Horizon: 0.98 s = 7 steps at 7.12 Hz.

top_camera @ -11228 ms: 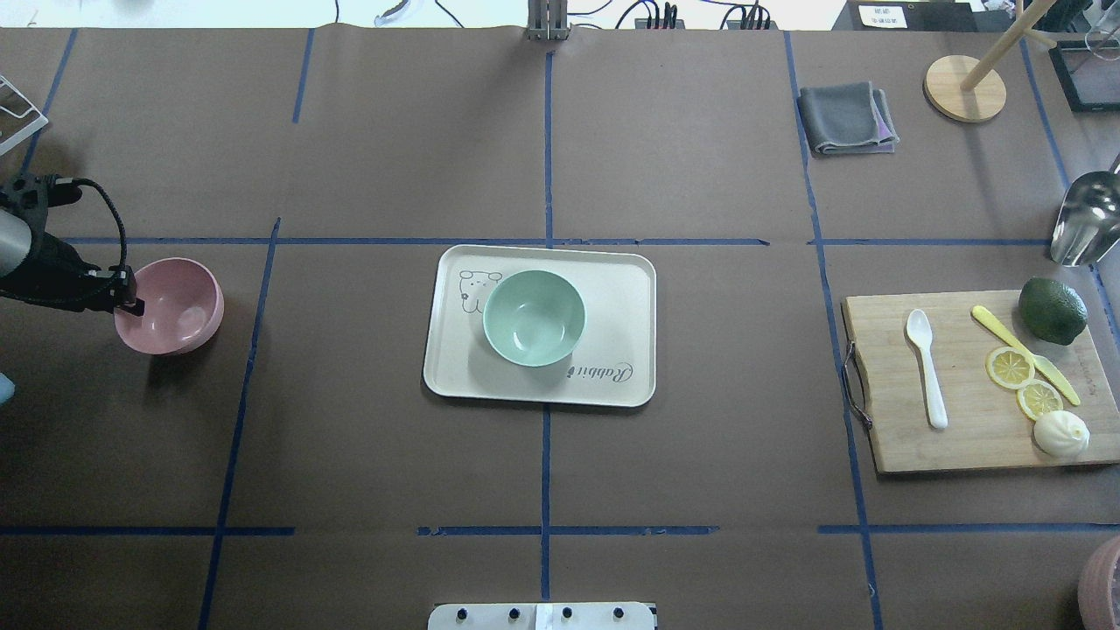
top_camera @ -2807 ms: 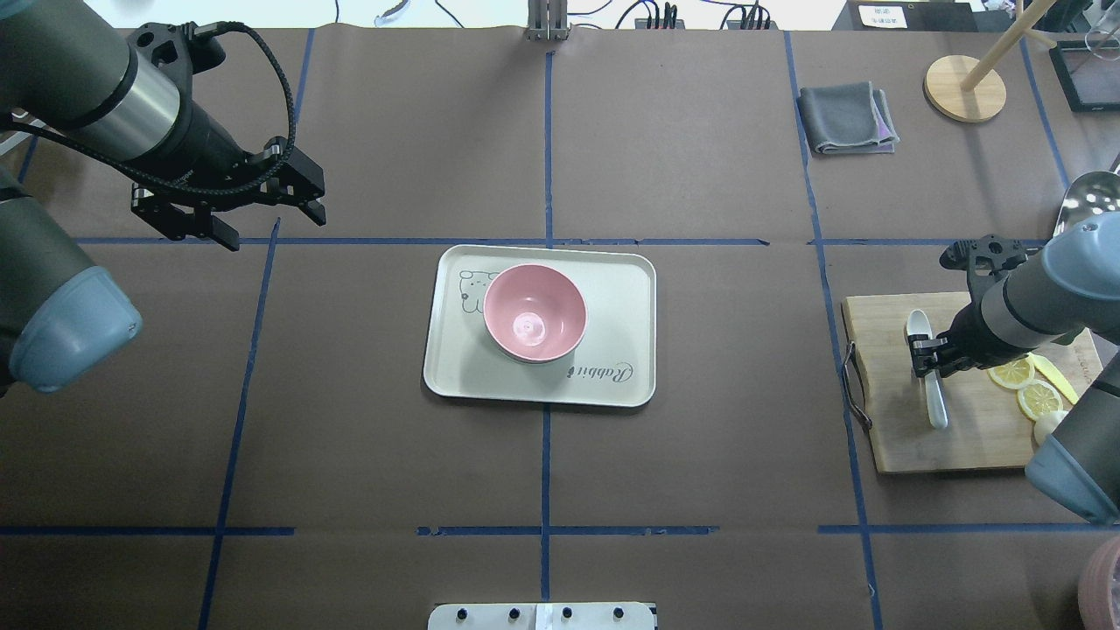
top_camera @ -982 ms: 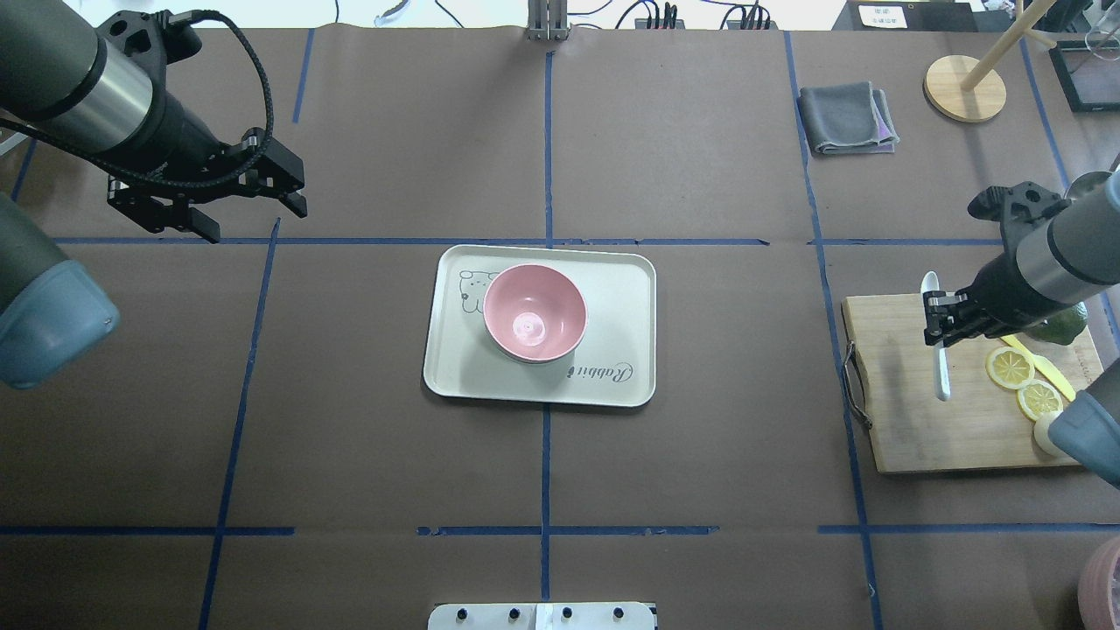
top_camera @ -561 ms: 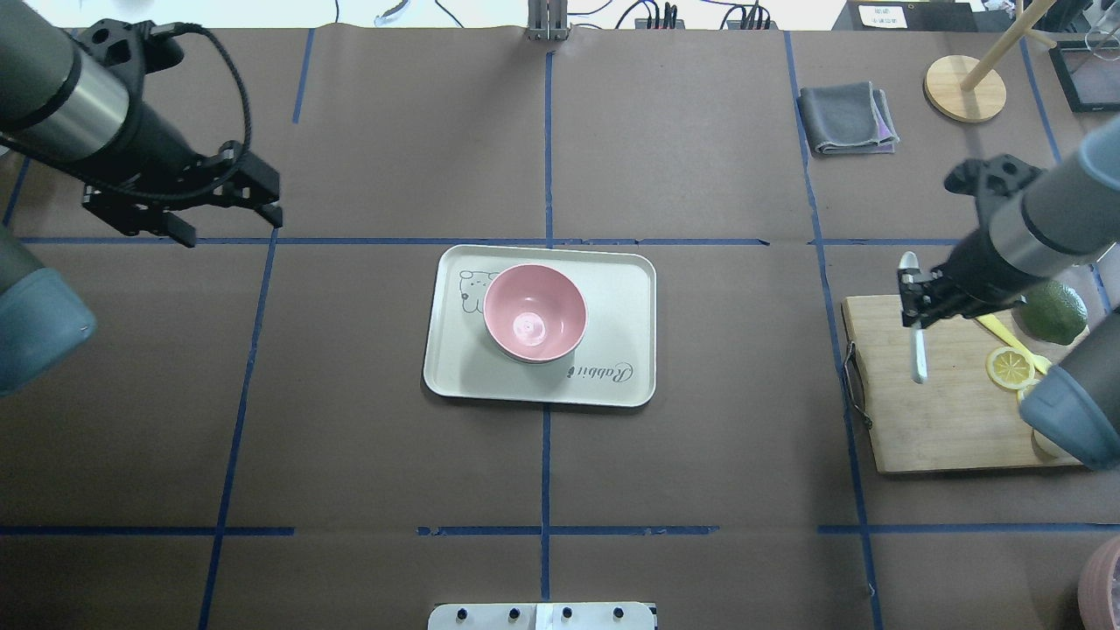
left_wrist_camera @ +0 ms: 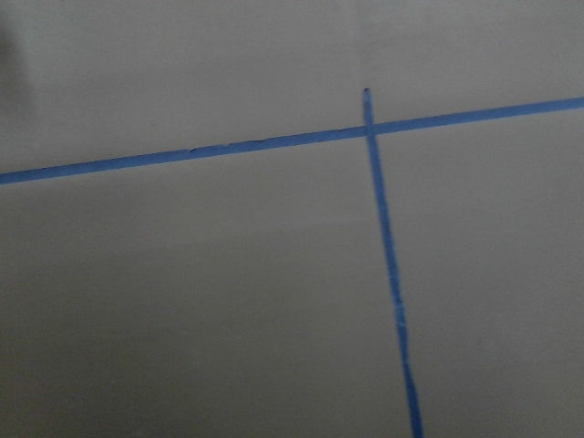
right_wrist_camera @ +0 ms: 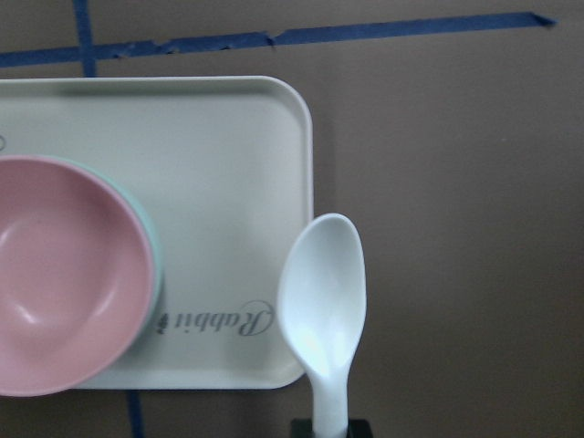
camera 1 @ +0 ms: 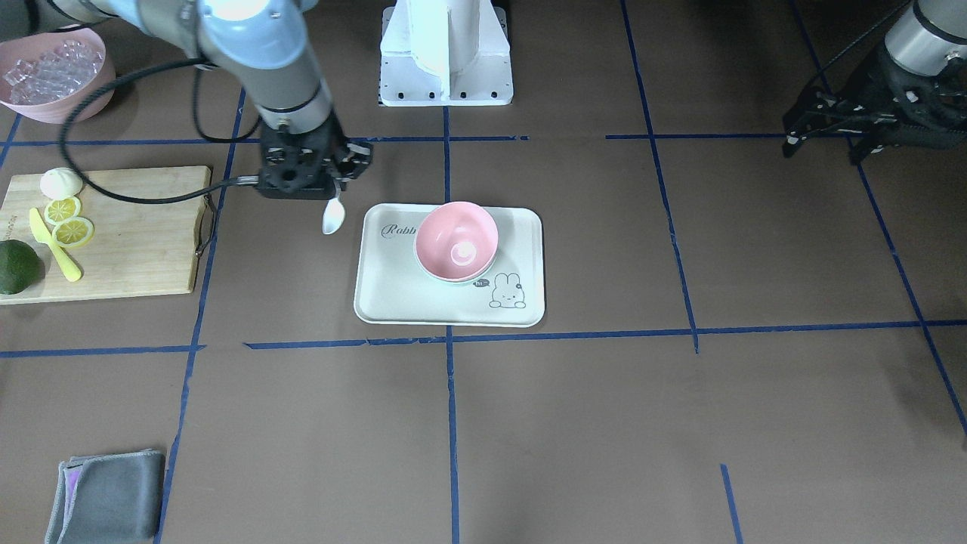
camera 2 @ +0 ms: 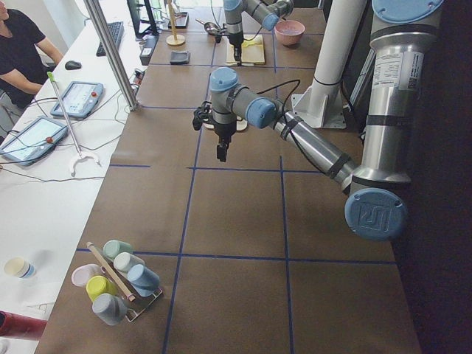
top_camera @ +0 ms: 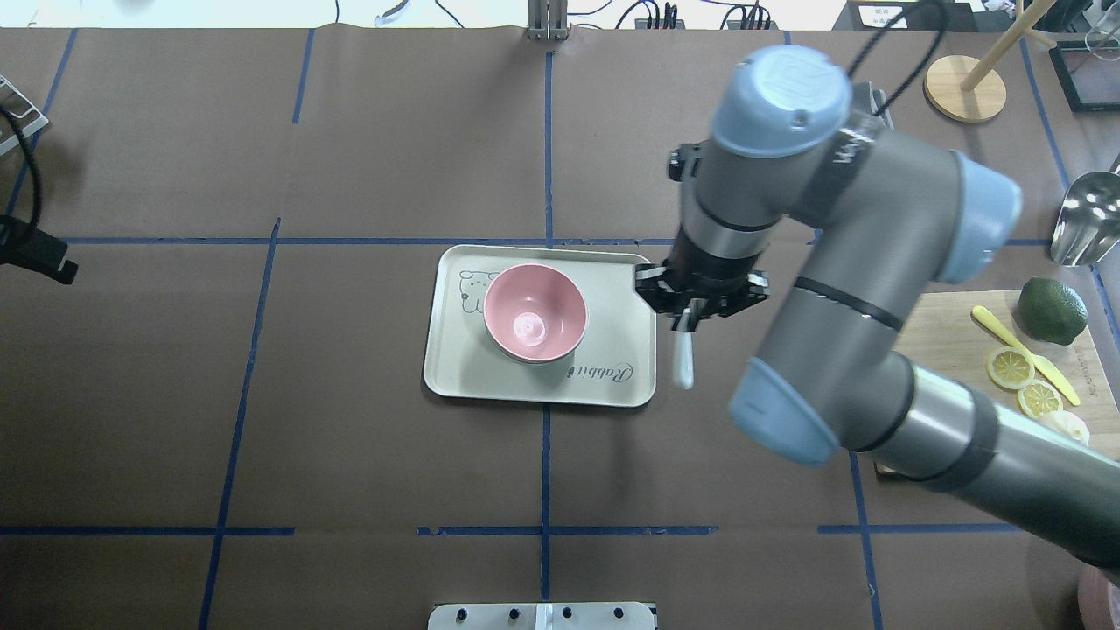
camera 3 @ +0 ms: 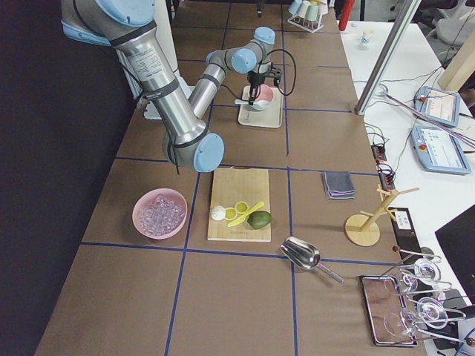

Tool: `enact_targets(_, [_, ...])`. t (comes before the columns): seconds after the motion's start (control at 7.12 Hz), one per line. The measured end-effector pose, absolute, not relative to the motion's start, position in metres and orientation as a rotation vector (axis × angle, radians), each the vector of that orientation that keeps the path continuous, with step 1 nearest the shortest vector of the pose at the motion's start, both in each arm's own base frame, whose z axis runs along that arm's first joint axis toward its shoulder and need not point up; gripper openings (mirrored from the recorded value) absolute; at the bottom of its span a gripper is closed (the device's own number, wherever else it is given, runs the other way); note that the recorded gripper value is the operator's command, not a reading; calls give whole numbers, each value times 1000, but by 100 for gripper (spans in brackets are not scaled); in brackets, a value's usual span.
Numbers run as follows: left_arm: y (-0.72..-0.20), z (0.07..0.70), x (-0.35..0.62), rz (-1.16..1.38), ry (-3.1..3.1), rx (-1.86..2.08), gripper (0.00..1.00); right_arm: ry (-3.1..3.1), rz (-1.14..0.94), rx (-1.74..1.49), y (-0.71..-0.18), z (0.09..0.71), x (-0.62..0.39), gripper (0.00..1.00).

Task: Stack pink bowl on green and place spoon
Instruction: 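Lift the white spoon with the right gripper and carry it over the pink bowl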

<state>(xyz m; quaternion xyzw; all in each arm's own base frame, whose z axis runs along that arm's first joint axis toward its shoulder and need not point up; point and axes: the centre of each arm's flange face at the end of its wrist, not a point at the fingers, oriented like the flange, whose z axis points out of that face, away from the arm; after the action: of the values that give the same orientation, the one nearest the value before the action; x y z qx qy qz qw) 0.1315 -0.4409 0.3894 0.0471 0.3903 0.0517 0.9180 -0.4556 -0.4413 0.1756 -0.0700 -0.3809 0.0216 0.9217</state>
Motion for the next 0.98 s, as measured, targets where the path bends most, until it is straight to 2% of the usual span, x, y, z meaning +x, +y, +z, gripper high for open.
enact_targets(0.42, [-426,418,113,137,778,86,100,-775,82,-198,-441,118,-537,0])
enact_targets(0.98, [-424,423,111,155,772,88,100,-780,99,-211,-450,112,-571,2])
